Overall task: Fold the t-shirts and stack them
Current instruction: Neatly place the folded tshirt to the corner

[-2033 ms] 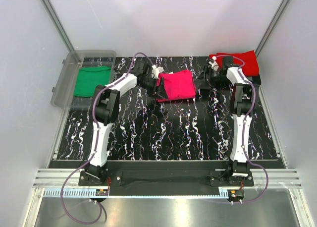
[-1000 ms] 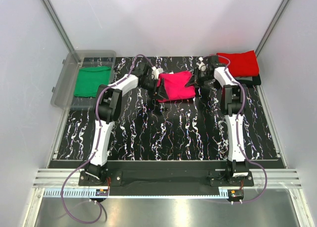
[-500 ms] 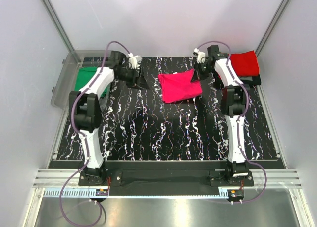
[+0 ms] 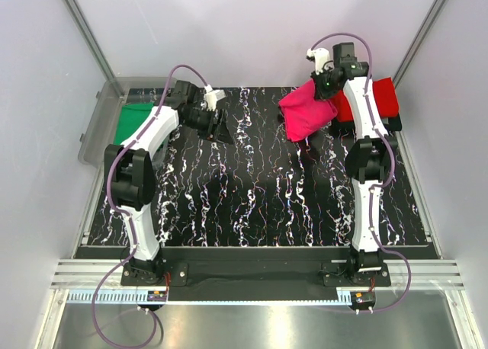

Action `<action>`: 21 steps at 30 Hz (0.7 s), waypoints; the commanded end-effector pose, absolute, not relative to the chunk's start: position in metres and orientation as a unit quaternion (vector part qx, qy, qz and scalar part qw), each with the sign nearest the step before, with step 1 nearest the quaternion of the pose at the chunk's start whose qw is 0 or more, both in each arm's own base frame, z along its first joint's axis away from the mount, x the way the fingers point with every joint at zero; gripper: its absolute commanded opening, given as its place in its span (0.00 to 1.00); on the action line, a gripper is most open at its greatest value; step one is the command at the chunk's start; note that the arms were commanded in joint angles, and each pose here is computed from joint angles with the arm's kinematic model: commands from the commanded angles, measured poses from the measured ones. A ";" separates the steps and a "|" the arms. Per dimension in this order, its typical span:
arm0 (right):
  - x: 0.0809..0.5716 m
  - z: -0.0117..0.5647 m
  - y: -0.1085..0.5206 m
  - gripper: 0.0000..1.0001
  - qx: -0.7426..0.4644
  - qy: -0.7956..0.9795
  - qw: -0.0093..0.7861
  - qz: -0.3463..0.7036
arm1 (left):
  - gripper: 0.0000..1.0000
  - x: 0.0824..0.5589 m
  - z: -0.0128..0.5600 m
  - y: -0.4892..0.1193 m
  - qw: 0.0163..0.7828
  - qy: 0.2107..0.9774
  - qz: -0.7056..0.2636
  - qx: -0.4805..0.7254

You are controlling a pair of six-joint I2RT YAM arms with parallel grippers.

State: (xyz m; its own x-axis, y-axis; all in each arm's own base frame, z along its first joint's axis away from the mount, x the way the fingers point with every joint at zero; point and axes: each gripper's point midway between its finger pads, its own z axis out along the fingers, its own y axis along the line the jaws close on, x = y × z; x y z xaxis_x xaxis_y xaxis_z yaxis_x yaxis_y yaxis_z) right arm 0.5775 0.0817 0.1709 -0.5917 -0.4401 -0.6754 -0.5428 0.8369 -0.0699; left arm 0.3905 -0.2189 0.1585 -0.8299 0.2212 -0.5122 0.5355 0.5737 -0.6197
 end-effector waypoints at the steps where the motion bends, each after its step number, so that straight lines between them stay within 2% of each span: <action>1: 0.583 0.255 0.056 0.00 -0.269 0.857 0.439 0.013 | 0.68 0.396 0.189 -0.225 0.237 0.848 -0.403 0.250; 8: 0.587 0.298 0.016 0.00 -0.239 0.841 0.484 -0.033 | 0.69 0.387 0.186 -0.246 0.230 0.842 -0.403 0.276; 21: 0.602 0.332 -0.061 0.00 -0.164 0.824 0.536 -0.088 | 0.69 0.379 0.179 -0.262 0.219 0.841 -0.398 0.294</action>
State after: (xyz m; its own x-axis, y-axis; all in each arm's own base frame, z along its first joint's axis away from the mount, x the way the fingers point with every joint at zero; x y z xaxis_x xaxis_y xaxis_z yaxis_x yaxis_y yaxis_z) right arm 0.5993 -0.0499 0.2491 -0.5381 -0.3624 -0.7610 -0.2745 0.9290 -0.2482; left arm 0.3687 -0.2587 0.1588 -0.7865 0.3183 -0.5293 0.6113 0.5235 -0.5935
